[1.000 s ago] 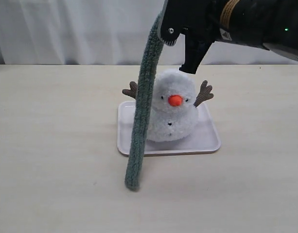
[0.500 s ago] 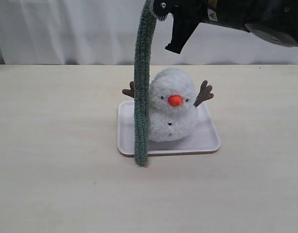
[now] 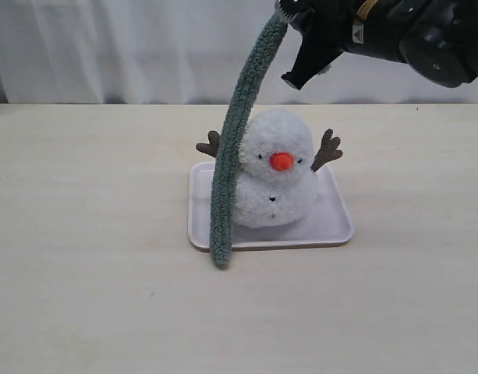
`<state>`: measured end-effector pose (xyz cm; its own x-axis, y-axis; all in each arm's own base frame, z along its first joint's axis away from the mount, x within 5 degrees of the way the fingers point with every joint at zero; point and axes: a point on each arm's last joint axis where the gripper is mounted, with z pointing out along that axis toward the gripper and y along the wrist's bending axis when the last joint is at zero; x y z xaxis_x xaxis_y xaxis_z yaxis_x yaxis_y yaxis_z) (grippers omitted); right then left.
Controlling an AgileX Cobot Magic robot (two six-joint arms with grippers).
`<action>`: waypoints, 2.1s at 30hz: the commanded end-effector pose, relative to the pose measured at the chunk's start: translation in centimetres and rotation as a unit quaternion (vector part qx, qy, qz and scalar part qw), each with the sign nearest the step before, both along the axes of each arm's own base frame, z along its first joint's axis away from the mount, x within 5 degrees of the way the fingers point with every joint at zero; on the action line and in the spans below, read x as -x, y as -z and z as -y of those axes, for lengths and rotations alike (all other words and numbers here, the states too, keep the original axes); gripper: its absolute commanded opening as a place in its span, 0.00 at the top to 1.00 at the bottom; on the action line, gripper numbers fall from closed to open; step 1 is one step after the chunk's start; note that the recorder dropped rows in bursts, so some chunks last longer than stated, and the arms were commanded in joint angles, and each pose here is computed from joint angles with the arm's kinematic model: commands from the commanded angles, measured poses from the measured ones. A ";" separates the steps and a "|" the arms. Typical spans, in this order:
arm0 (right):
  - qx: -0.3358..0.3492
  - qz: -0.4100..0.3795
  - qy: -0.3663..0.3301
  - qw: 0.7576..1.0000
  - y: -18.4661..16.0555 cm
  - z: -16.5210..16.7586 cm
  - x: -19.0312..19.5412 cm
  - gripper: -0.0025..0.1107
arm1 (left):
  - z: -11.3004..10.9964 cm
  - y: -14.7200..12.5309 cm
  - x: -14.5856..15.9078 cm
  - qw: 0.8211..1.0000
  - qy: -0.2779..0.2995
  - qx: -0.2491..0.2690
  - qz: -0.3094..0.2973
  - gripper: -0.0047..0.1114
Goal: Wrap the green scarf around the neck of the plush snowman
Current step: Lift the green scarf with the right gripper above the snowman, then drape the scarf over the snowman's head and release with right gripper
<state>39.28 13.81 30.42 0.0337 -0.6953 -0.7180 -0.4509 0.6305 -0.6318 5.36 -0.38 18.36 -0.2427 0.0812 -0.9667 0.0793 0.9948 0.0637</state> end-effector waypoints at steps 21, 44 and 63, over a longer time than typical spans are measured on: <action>-0.023 -0.262 0.183 0.947 4.4 2.9 1.3 0.94 | 0.0 0.0 0.0 1.000 0.004 0.001 0.006 0.96; -0.036 -0.435 0.177 0.882 6.1 2.3 4.3 0.94 | 0.0 0.0 0.0 1.000 0.004 0.000 0.007 0.96; -0.043 -0.459 0.199 0.865 11.5 2.1 3.5 0.94 | 0.0 0.0 0.0 1.000 0.004 0.000 0.007 0.96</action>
